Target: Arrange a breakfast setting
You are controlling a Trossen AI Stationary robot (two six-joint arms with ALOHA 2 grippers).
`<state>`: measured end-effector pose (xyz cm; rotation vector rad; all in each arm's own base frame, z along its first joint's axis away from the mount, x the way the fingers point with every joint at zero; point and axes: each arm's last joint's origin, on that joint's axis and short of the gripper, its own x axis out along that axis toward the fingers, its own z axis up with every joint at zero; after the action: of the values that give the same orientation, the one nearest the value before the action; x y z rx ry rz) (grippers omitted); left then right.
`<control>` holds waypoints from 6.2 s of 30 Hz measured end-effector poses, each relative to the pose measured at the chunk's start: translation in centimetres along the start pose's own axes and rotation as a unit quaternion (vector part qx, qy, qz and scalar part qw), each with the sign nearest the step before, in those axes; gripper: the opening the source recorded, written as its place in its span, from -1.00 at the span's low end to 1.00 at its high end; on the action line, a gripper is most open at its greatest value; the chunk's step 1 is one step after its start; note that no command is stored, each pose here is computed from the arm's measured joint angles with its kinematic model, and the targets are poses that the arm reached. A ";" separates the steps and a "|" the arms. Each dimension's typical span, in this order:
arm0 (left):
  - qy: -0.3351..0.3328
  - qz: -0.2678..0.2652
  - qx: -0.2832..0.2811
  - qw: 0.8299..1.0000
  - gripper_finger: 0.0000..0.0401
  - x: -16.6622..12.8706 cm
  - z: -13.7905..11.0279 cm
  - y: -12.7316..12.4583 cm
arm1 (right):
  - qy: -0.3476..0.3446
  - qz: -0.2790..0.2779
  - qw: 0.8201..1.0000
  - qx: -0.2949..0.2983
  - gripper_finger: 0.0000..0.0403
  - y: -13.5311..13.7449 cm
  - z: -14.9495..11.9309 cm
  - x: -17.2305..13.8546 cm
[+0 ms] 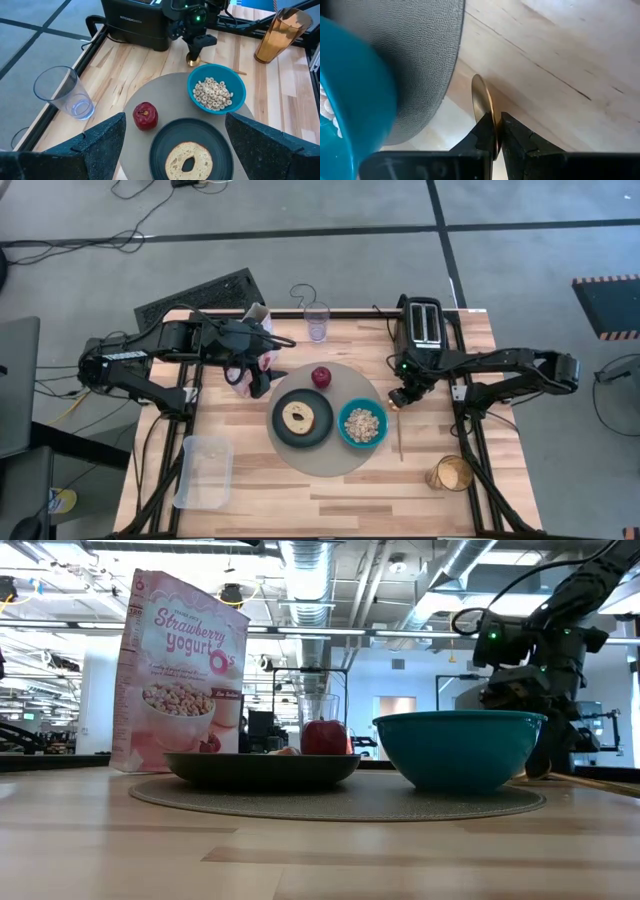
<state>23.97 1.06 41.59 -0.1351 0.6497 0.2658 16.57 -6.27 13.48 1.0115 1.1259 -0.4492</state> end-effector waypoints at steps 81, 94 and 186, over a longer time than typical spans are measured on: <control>0.000 0.000 -0.004 1.000 0.62 0.0 0.0 0.0 | -0.011 -0.082 0.996 0.038 -0.47 0.9 0.1 -1.2; 0.000 0.000 -0.017 1.000 0.62 0.0 0.0 0.0 | 0.018 -0.094 0.995 -0.003 -0.47 3.7 0.3 -5.4; -0.240 -0.342 0.089 0.904 -0.90 0.5 -21.0 -0.1 | -0.519 0.247 0.741 -0.347 -0.64 3.4 -8.9 -19.2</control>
<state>12.22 -3.27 24.72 -0.1083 0.1044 -0.4354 6.60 -0.43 31.55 0.2263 -0.0648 -0.0730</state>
